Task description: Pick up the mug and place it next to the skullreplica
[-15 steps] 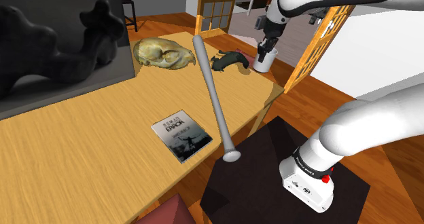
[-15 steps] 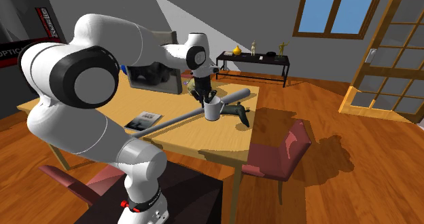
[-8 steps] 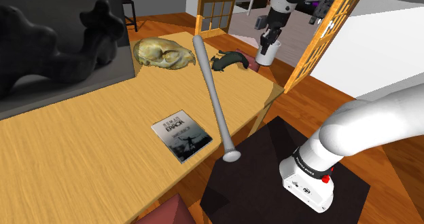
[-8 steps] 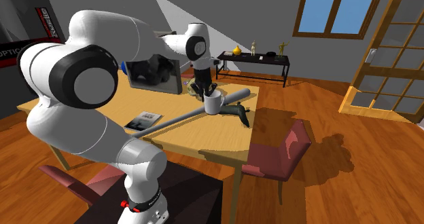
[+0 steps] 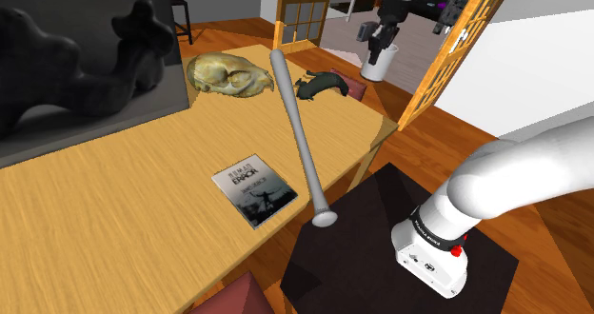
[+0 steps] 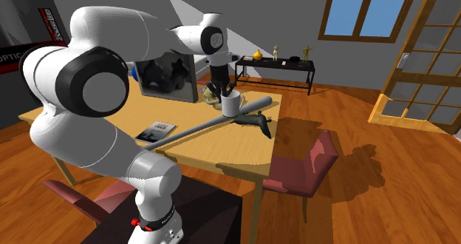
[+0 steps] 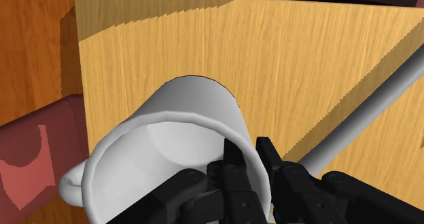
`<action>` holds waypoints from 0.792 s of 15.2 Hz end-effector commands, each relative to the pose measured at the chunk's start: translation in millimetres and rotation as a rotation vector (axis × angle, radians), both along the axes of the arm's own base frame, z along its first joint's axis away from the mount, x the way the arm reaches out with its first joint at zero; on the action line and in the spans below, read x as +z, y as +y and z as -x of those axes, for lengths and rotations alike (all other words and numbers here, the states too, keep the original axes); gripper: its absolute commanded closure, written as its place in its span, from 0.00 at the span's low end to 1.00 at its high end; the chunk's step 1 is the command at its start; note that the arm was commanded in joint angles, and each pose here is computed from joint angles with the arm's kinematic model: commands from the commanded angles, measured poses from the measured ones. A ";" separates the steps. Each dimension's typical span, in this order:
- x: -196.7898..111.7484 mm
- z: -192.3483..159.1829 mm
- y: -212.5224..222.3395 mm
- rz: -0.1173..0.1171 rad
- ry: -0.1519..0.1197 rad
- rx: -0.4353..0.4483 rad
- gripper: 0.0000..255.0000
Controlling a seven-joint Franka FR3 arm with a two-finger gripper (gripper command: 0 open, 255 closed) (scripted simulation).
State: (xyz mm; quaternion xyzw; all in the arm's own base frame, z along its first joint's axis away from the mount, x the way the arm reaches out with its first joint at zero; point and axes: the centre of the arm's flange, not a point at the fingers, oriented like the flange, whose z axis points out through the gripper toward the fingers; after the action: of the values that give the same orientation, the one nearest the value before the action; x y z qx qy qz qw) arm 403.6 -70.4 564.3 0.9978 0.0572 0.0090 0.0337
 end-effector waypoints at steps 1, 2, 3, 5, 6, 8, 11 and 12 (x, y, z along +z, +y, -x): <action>1.5 -13.7 15.7 0.000 0.000 0.000 1.00; 1.5 -22.6 25.4 0.000 0.000 0.000 1.00; 1.5 -31.6 35.1 0.000 0.000 0.000 1.00; 1.6 -49.5 54.5 0.000 0.000 0.000 1.00; 1.6 -58.4 64.2 0.000 0.000 0.000 1.00; 1.6 -76.4 83.6 0.000 0.000 0.000 1.00; 1.7 -103.2 112.7 0.000 0.000 0.000 1.00; 1.7 -112.2 122.4 0.000 0.000 0.000 1.00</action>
State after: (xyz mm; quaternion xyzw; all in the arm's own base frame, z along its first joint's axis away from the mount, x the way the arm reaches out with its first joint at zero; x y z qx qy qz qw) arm 505.4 45.4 565.2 0.9977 0.0578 0.0087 0.0342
